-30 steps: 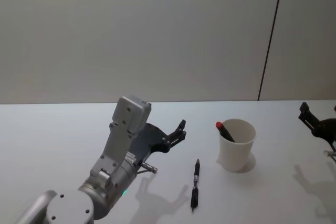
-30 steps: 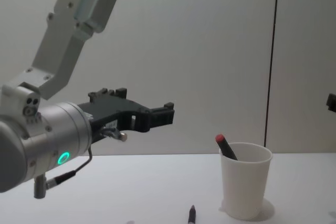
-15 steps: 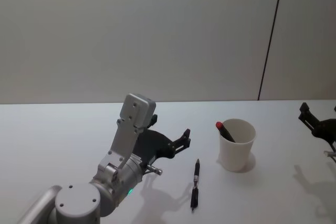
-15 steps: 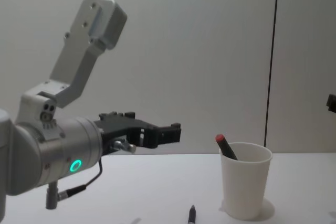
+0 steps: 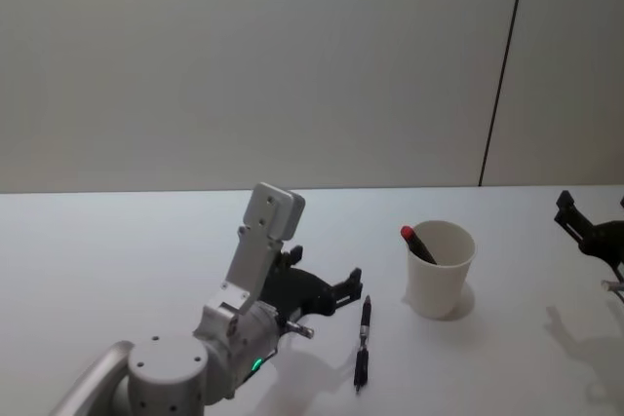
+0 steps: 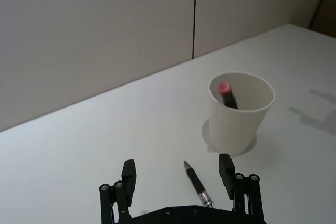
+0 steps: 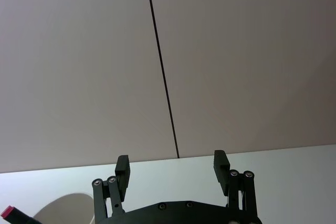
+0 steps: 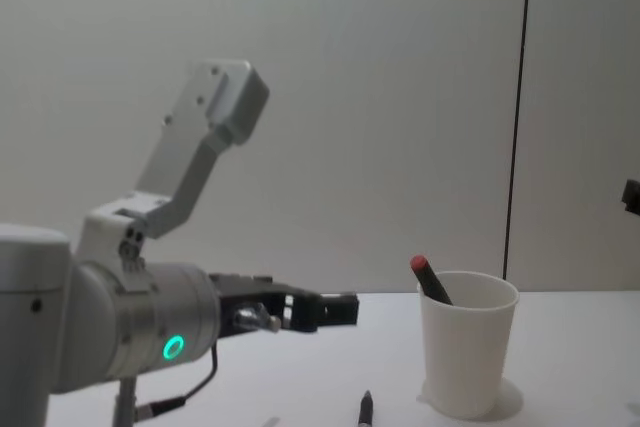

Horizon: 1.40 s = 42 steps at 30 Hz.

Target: Place the pen into the pen holder.

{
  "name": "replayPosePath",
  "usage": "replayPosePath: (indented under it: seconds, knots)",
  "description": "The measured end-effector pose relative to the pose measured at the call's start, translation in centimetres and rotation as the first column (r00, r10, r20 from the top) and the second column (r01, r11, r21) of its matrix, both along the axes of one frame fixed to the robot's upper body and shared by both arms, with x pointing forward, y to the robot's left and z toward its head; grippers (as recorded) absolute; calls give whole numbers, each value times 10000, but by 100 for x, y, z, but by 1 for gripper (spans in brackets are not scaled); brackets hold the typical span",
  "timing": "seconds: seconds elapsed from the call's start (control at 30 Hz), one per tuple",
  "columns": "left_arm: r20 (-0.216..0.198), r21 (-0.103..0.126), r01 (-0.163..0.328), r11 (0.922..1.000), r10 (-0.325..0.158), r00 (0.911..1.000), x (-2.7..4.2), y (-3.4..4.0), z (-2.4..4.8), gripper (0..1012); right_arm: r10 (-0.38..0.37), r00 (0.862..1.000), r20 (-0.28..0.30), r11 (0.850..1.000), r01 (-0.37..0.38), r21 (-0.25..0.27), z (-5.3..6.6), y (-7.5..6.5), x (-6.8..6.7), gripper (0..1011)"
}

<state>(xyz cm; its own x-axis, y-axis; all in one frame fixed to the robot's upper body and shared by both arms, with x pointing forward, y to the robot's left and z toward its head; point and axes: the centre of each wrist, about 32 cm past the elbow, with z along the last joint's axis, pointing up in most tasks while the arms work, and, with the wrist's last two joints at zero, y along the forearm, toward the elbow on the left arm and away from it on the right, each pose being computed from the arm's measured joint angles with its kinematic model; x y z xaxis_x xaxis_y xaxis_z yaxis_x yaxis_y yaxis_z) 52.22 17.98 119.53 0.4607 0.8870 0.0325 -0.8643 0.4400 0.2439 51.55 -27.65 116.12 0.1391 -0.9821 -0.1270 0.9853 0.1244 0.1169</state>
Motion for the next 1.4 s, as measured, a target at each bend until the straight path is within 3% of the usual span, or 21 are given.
replayPosePath:
  seconds: [0.1,0.33,0.8,1.1,1.4]
  knots:
    - [-454,75,51,10000,-48,9990,41,-35,-36,1004,0,10000,0,10000,0,0,0,0,0,1001]
    - [-1086,296,334,9990,-300,9936,133,-98,-104,1004,0,10000,-1,10000,0,0,0,0,0,1001]
    - [-1964,799,1032,9914,-859,9768,324,-219,-239,1004,0,10000,0,10000,0,1,0,0,0,1001]
    - [-2343,1044,1210,9871,-939,9676,379,-272,-311,1004,0,10000,-1,10000,0,1,0,0,0,1001]
    - [-2595,1312,1169,9844,-797,9624,395,-294,-330,1004,-1,10000,0,10000,1,1,0,0,0,1001]
